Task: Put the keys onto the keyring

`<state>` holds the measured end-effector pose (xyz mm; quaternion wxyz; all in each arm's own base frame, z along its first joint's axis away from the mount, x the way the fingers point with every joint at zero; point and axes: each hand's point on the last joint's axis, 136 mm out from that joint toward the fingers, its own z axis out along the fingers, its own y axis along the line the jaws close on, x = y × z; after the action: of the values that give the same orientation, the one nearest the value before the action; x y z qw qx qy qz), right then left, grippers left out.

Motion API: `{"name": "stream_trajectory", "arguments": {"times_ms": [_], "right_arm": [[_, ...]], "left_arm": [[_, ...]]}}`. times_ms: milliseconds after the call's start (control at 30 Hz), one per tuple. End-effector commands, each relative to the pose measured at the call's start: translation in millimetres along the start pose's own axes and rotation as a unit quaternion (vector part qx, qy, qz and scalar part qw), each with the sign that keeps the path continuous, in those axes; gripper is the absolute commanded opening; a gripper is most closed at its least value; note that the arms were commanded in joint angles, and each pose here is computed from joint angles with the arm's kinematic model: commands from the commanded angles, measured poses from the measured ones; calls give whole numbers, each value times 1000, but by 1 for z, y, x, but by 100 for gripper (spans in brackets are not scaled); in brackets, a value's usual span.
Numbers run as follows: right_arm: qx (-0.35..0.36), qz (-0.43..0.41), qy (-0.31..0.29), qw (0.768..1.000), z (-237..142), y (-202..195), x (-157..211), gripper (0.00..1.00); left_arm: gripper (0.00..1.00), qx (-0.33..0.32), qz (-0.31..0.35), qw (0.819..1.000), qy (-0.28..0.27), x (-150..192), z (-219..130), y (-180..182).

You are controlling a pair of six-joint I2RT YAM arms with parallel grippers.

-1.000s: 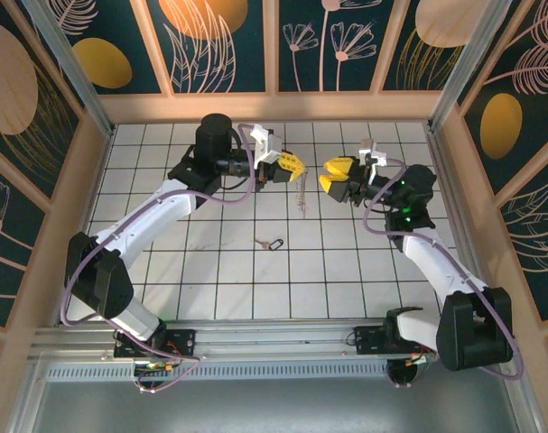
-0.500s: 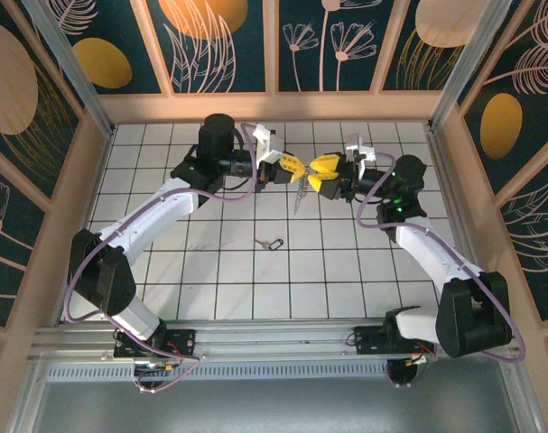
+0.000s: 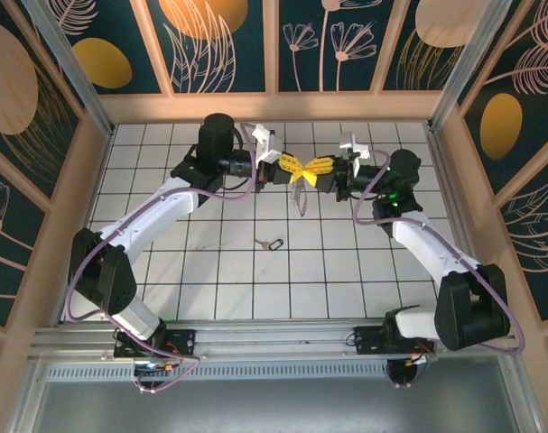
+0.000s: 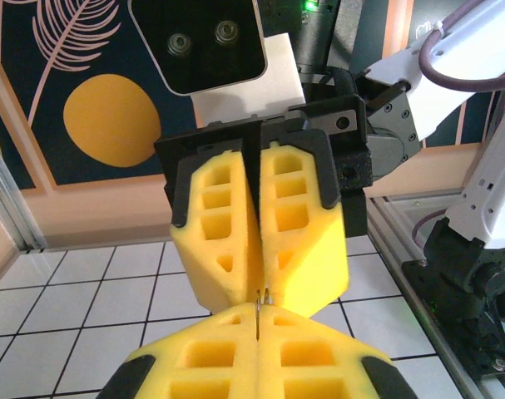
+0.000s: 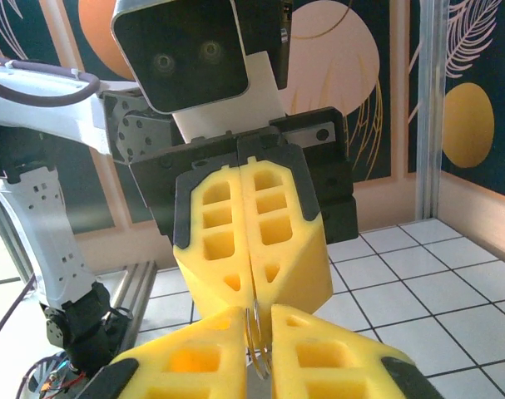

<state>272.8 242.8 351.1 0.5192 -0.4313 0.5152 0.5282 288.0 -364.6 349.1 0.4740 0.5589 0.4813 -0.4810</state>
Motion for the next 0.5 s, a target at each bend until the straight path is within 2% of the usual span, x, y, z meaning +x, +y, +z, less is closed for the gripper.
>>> {"name": "stream_trajectory", "arguments": {"times_ms": [0, 33, 367, 467], "right_arm": [[-27, -24, 4, 999, 5, 9, -7, 3], [-27, -23, 5, 999, 5, 9, -5, 0], [-21, -23, 9, 999, 3, 6, -2, 0], [-14, -24, 2, 1000, -3, 3, -5, 0]], "left_arm": [[0, 20, 20, 999, -16, -16, 3, -6], [0, 20, 20, 999, -16, -16, 3, -7], [0, 14, 21, 1000, -17, -19, 2, -6], [10, 8, 22, 1000, -18, -20, 1, -5]]}}
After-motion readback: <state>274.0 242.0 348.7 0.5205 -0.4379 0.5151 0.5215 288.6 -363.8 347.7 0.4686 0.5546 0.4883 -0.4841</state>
